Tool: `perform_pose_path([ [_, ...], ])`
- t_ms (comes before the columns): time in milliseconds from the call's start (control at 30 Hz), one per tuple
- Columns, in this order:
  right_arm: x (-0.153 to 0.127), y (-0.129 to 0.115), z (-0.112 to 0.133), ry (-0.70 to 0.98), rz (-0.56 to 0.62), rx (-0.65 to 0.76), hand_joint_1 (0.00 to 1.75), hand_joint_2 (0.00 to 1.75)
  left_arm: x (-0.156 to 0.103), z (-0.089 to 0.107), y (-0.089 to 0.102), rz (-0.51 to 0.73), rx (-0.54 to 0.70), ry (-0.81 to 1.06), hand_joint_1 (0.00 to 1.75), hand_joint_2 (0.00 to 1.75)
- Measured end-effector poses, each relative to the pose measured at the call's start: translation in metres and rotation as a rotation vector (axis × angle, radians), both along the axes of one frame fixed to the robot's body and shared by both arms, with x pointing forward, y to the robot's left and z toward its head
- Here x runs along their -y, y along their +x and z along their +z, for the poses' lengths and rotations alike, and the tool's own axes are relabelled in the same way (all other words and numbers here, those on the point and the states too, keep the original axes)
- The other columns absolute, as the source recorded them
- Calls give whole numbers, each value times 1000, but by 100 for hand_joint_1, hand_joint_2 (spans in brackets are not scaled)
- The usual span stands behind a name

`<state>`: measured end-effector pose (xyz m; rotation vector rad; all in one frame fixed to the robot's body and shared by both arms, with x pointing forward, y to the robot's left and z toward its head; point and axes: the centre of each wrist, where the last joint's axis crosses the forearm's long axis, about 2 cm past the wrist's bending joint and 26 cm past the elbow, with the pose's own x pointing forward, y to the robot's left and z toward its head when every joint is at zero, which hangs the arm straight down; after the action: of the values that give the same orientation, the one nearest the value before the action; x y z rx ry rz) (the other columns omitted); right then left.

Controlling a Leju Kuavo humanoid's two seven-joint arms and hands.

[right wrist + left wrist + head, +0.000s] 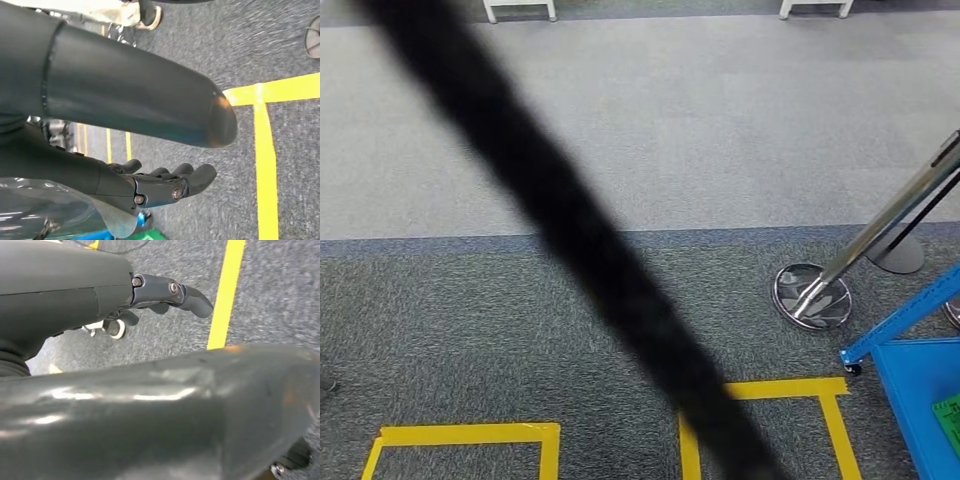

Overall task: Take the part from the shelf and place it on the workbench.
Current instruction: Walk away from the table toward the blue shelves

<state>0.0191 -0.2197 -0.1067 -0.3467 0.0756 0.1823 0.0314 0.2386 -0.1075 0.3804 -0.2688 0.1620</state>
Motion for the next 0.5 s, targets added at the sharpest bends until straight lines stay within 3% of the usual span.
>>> perform_pose_path([
  [233,-1,1,0,-2,-23,51,0,0,2,1,7,-82,55,-4,0,0],
  [500,12,12,0,-28,-72,222,0,0,0,2,23,-110,156,-10,0,0],
])
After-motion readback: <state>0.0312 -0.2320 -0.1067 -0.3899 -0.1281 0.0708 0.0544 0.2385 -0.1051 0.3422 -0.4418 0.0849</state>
